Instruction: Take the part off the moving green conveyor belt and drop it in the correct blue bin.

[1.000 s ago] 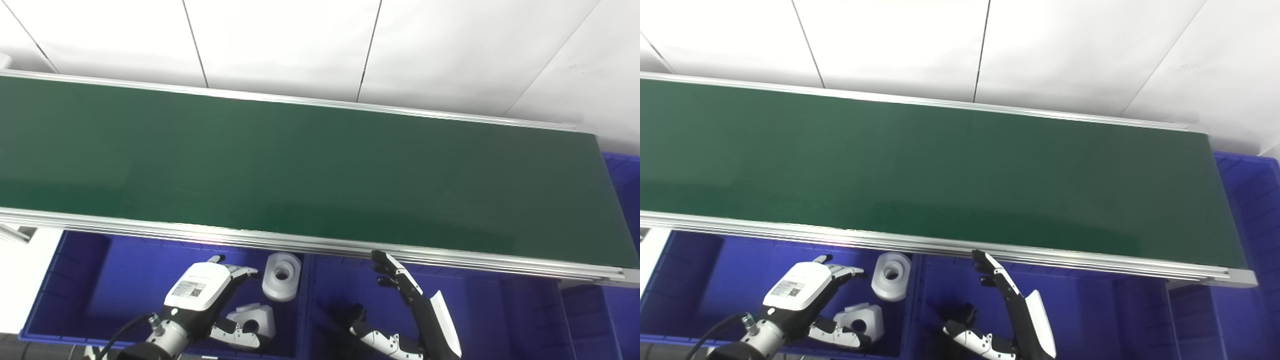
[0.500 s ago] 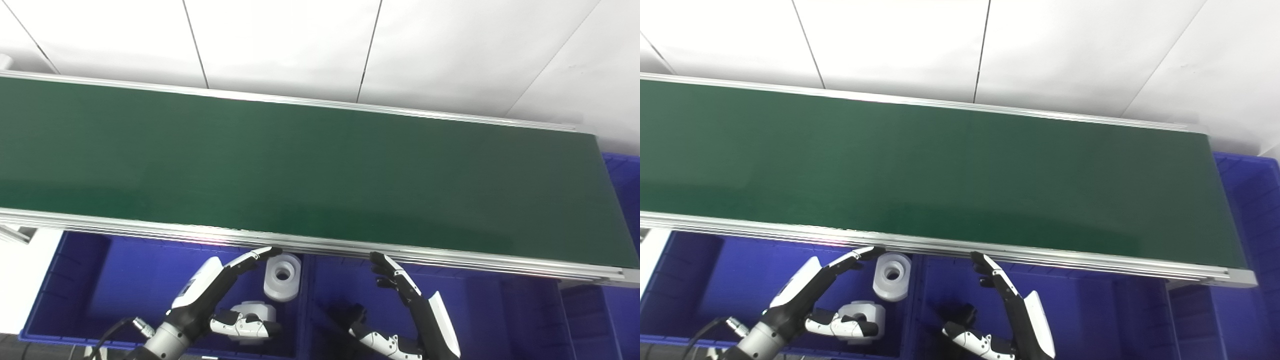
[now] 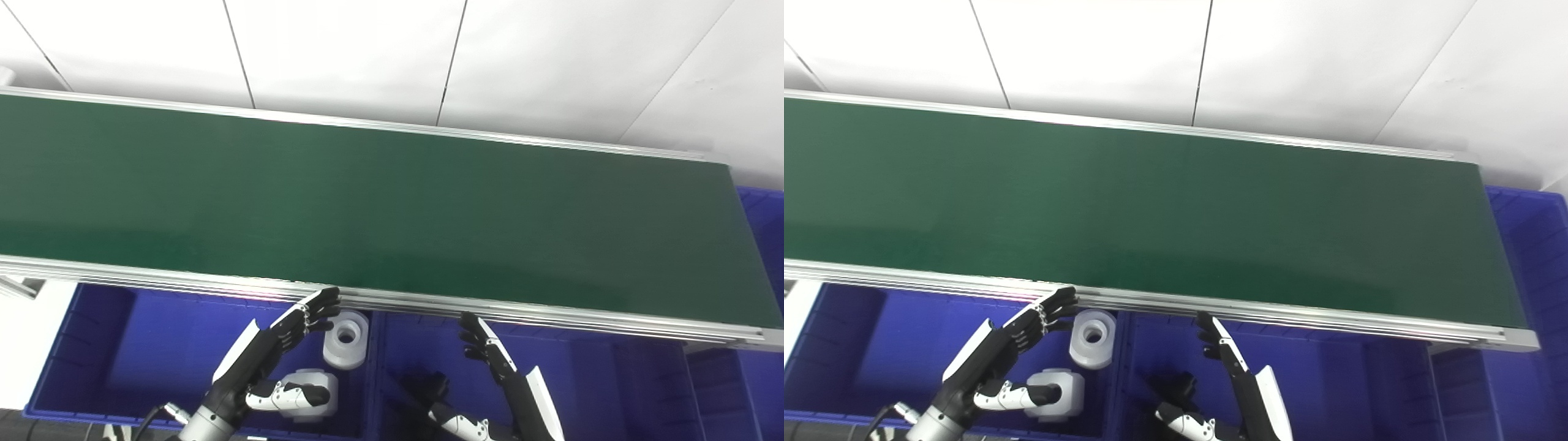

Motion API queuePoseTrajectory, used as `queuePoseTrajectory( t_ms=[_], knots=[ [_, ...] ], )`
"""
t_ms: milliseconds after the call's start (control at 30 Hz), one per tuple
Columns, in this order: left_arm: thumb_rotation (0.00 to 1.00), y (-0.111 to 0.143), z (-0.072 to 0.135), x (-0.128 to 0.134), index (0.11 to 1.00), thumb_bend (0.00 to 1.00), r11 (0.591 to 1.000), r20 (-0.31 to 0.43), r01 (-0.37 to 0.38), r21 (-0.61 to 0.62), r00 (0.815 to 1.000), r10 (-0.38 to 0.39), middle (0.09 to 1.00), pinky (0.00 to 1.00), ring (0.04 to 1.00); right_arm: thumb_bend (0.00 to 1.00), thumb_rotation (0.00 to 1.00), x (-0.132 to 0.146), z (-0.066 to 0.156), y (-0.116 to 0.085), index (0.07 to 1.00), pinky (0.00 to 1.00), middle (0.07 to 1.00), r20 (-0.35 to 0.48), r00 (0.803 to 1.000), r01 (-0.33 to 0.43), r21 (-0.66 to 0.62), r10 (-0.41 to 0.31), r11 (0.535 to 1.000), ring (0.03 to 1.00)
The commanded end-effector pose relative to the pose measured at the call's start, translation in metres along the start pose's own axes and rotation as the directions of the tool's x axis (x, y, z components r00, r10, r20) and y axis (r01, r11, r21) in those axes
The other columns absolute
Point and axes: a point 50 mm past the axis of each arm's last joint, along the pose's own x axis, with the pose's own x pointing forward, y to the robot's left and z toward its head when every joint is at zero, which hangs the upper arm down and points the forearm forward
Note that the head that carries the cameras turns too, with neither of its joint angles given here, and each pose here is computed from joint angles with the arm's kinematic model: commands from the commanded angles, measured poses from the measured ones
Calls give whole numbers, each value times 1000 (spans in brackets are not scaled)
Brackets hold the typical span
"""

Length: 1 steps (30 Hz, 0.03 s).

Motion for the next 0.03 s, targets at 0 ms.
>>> queuePoseTrajectory(
  t_ms=[0],
  knots=[
    [480,2,3,-3,896,817,1000,45,-20,-16,999,20,900,792,868,716,450,-3,4,3,940,805,914,15,1000,10,21,-11,1000,874]
  ],
)
